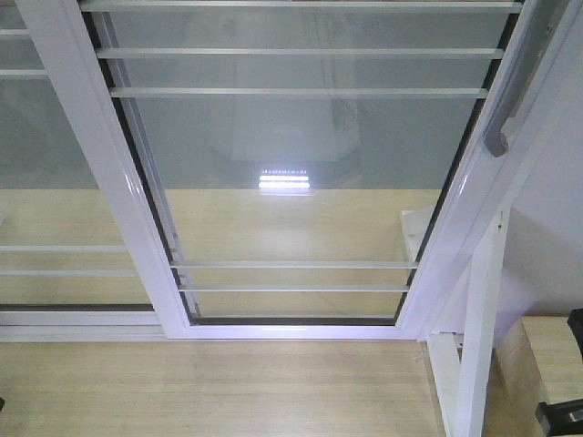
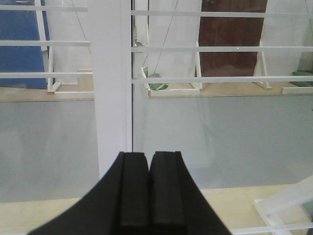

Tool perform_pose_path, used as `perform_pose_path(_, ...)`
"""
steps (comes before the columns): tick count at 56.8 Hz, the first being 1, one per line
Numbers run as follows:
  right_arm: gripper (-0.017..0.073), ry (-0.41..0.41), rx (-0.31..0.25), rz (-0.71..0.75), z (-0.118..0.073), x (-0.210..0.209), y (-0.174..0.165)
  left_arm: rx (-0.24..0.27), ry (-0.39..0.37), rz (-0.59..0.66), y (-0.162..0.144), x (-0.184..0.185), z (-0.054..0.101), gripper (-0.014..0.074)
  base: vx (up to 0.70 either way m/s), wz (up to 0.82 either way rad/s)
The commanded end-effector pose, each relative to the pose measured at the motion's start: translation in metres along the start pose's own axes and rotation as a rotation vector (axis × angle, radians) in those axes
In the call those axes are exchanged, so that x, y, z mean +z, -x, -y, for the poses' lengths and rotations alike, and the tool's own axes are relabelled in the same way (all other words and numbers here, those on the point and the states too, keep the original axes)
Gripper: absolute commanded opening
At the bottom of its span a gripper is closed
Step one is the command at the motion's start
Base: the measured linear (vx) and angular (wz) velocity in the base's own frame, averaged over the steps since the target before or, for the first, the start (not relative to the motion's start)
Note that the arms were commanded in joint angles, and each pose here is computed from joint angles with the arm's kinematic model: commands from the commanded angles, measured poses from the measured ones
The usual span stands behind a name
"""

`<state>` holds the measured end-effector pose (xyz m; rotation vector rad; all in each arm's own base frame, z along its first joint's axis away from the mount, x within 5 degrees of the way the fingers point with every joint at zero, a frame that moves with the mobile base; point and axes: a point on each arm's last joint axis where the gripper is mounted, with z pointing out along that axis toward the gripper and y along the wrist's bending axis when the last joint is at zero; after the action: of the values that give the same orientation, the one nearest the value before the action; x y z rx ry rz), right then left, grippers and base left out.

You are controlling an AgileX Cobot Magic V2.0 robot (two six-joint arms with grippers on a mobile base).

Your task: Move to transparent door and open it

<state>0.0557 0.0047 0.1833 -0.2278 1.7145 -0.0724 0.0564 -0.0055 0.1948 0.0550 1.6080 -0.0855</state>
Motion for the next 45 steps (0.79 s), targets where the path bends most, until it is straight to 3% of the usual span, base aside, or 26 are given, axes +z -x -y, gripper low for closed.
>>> perform_pose_path(1, -0.0004, -0.024, -0.014, 0.09, 0.0017, -0.0012, 0.0068, -0.011, 0.007, 0.13, 0.0181, -0.0031, -0.0005, -0.0006, 0.0, 0.0)
perform_pose_path(33, -0.0004, -0.024, -0.014, 0.093, 0.0017, -0.0012, 0.0071, -0.011, 0.007, 0.13, 0.0181, -0.0031, -0.0005, -0.0006, 0.0, 0.0)
perform_pose_path(45, -0.0004, -0.035, 0.002, 0.163, 0.0028, -0.0021, 0.0136, -0.01, 0.007, 0.13, 0.0181, -0.0031, -0.0005, -0.0006, 0.0, 0.0)
